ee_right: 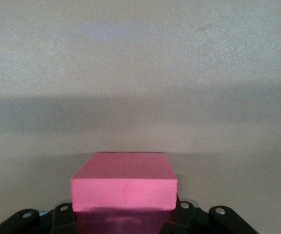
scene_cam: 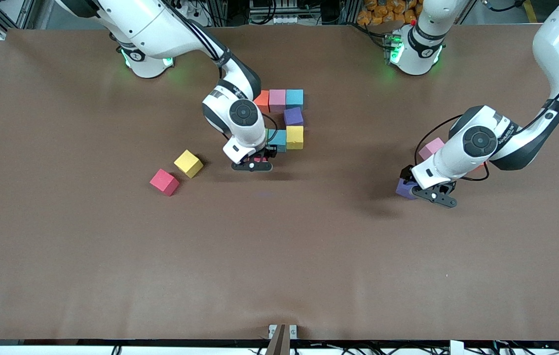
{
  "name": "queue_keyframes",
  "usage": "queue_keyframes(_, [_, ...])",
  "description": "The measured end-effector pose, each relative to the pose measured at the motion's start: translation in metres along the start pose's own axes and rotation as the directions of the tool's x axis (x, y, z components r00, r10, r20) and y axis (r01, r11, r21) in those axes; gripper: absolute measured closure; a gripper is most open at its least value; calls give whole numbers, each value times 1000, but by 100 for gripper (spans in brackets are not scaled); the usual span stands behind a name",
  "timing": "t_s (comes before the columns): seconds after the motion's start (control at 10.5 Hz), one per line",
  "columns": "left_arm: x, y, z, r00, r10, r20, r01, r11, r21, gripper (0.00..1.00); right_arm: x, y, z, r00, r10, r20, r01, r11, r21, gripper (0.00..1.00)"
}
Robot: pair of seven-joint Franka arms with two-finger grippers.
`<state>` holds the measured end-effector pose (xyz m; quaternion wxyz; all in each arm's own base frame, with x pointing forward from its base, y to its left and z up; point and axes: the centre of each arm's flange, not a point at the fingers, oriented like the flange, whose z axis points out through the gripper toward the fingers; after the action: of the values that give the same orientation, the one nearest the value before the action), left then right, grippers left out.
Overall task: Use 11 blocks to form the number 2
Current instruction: 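Grasp the purple cube with the left gripper while the right gripper releases pink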
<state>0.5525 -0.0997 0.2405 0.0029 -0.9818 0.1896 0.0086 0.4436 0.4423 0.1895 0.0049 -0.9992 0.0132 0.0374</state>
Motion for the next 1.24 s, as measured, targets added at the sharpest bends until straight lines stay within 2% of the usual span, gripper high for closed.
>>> queue_keyframes(0.29, [0,2,1,1000,3,2,-3,1000,-1,0,0,0,0,1000,1,0,-1,1000,0,39])
queue_keyframes(0.38, [0,2,2,1000,4,3,-4,1000,-2,0,0,0,0,1000,1,0,-1,1000,0,35])
queue_keyframes(0.76, [0,4,9,1000,7,8,-7,1000,-4,0,0,0,0,1000,7,0,-7,1000,-1,30])
queue_keyframes(1.24, [-1,1,15,1000,1,13,-1,1000,-5,0,0,0,0,1000,16,0,-16,1000,-1,27])
